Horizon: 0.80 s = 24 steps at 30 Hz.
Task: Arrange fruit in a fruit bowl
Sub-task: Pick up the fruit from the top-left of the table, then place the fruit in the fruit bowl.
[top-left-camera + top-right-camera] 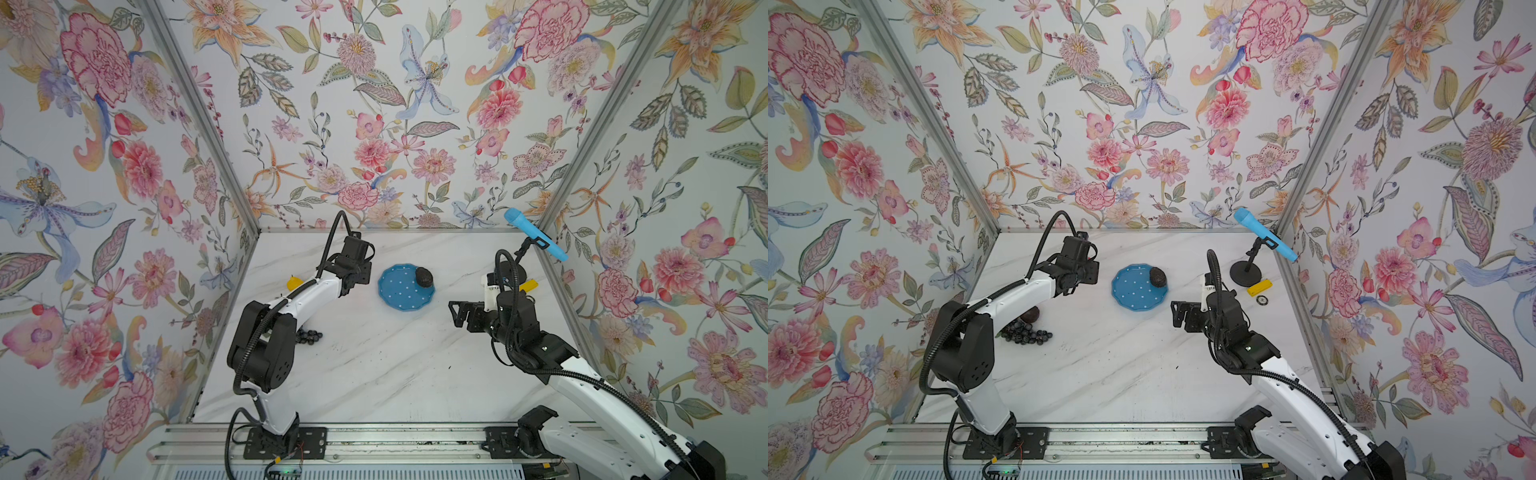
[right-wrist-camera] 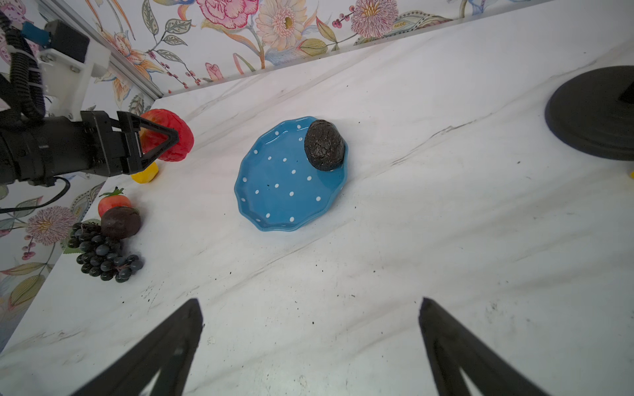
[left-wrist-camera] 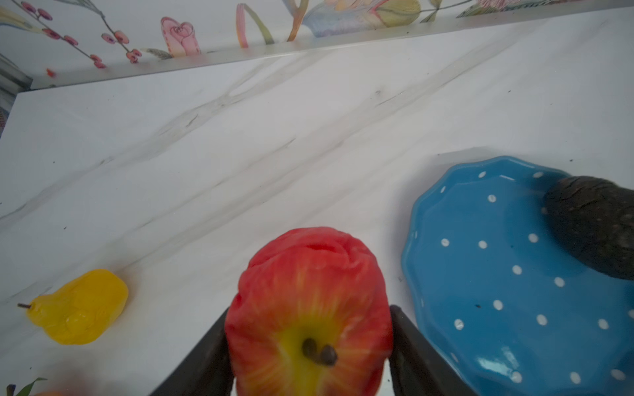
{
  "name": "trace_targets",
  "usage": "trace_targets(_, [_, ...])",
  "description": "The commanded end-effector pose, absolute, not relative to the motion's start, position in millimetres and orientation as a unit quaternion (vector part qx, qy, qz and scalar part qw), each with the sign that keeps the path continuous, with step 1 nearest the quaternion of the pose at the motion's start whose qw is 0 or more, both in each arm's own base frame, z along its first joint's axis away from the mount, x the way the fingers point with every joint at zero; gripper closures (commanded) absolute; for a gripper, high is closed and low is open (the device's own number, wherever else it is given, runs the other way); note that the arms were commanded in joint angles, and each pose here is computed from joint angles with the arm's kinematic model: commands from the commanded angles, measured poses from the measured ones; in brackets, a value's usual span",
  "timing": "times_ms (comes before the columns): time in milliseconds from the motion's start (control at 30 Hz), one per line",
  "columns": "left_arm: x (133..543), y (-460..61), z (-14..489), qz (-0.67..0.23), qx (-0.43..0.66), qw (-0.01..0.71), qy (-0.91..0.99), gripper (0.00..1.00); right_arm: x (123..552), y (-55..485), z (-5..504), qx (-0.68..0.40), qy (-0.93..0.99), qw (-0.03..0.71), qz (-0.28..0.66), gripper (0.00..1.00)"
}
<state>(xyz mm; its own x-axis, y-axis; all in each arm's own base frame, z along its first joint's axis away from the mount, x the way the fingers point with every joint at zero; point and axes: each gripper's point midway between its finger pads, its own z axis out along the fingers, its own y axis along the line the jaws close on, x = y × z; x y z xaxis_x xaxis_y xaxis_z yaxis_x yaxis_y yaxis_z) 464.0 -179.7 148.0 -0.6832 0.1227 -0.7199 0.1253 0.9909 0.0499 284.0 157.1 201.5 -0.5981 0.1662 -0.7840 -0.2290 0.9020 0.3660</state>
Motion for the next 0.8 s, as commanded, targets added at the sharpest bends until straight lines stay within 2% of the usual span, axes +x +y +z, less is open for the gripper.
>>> trace_targets(0, [467, -212, 145, -0.026, 0.091, 0.376, 0.922, 0.34, 282, 152, 197, -0.003, 0.87, 0.443, 0.217, 0.01])
trace_targets(333, [483, -293, 149, -0.056, 0.152, 0.371, 0.915, 0.34, 279, 150, 196, 0.0, 0.87, 0.442, 0.218, 0.01])
trace_targets(767, [502, -325, 119, -0.059, 0.178, 0.342, 0.921, 0.34, 278, 149, 198, 0.002, 0.868, 0.445, 0.218, 0.01])
